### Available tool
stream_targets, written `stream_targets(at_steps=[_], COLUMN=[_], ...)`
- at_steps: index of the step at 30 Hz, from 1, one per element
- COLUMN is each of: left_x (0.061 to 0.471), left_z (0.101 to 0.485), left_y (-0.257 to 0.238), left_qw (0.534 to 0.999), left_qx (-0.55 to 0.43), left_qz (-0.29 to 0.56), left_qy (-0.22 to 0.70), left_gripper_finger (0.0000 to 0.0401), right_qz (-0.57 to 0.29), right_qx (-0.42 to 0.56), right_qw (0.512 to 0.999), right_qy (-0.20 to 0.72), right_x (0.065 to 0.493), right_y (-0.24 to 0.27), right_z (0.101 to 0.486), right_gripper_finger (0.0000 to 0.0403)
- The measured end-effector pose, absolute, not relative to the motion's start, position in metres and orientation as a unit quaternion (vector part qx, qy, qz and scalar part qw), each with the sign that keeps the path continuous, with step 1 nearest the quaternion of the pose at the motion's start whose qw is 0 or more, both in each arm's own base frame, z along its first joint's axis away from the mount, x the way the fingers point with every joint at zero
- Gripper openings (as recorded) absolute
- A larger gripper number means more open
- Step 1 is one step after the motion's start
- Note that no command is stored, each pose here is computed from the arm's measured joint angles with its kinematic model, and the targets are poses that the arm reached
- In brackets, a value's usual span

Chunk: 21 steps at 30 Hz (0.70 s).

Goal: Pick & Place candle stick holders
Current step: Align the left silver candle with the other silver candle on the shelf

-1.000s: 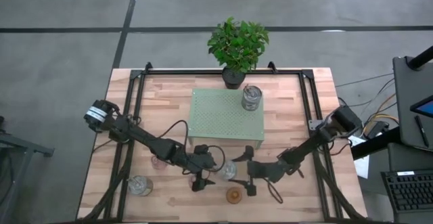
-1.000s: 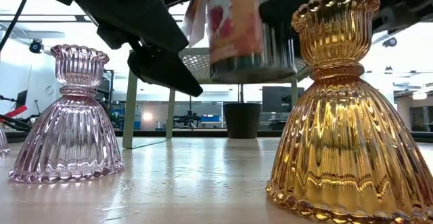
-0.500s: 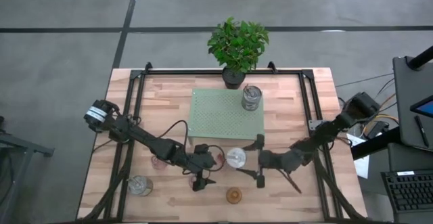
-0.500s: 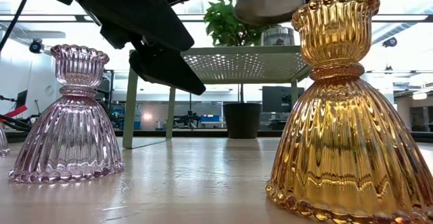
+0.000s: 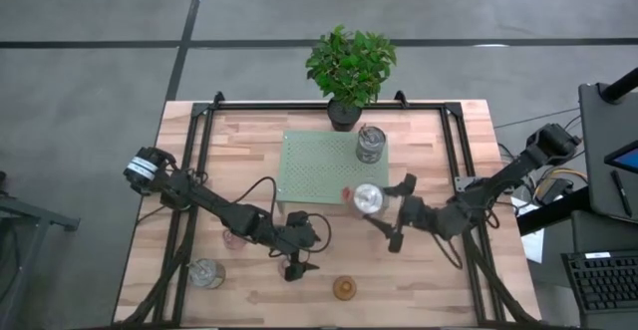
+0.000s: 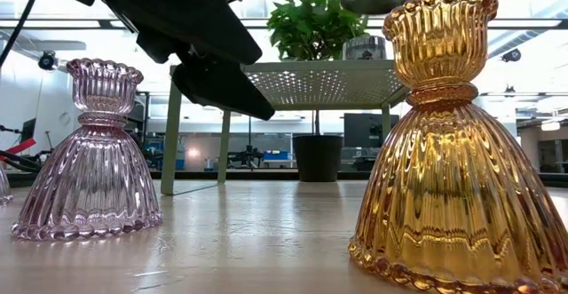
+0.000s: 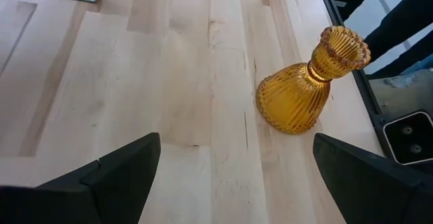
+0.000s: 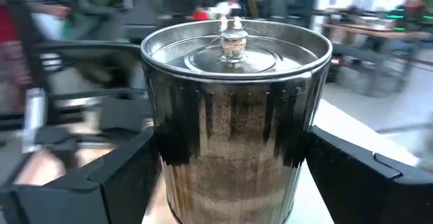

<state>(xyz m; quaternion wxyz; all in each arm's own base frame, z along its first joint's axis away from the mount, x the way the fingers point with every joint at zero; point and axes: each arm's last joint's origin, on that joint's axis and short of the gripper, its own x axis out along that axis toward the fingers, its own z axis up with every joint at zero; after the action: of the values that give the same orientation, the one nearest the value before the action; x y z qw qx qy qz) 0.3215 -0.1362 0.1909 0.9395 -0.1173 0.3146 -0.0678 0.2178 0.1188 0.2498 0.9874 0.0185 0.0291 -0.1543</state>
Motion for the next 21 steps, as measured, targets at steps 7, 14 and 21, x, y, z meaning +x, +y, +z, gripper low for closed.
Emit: stream_targets(at_steps=[7, 14, 21], left_x=[0.322, 0.323, 0.324], left_z=[0.191, 0.193, 0.194], left_y=[-0.136, -0.135, -0.136], left_qw=[0.943, 0.946, 0.948], left_qx=[-0.115, -0.115, -0.117], left_qz=[-0.055, -0.048, -0.050], left_qy=[0.308, 0.299, 0.292], left_gripper_finger=[0.0387, 0.0386, 0.0386], right_qz=[-0.239, -0.269, -0.281], right_qx=[0.056, 0.067, 0.051], right_qw=[0.969, 0.960, 0.957], right_qy=[0.032, 0.041, 0.052], right_x=[0.202, 0.198, 0.203], right_y=[0.100, 0.085, 0.079], right_z=[0.229, 0.210, 0.205], right_gripper_finger=[0.0331, 0.0339, 0.0343])
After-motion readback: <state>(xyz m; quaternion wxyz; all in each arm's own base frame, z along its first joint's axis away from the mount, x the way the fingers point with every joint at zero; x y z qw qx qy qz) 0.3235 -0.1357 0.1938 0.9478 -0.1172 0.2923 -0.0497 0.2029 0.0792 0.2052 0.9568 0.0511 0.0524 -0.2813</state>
